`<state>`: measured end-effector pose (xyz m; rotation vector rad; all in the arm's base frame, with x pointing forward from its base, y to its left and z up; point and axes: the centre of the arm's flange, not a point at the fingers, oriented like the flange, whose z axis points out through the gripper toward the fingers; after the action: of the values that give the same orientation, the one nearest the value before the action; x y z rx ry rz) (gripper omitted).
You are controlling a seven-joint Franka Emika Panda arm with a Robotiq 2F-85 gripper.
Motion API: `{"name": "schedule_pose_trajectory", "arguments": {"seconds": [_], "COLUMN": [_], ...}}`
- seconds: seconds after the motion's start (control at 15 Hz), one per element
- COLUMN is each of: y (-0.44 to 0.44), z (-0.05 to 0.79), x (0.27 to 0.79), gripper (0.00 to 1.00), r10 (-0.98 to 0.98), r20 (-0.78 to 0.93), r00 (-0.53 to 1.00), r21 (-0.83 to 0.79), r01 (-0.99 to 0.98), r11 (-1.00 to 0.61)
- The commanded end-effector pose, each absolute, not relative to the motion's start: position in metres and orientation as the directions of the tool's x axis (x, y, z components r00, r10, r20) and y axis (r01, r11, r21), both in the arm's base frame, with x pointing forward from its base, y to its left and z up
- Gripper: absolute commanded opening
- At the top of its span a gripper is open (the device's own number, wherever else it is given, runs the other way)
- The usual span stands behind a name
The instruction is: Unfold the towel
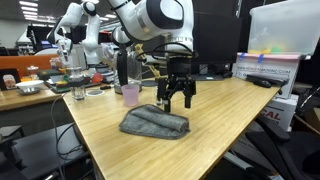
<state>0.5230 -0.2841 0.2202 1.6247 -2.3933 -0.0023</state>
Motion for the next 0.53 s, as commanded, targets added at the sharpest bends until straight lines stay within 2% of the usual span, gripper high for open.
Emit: {"name": "schedule_pose_trajectory", "arguments": {"seconds": [0.0, 0.47], "y": [-0.286, -0.298], "z": [0.219, 0.209], "x": [0.524, 0.522], "gripper": [1.0, 1.0], "r10": [-0.912, -0.869], "r20": [0.201, 0.191], "r00": [-0.358, -0.457], "r21": [0.142, 0.138], "r01": [-0.91, -0.864], "r11": [0.389, 0.485]}}
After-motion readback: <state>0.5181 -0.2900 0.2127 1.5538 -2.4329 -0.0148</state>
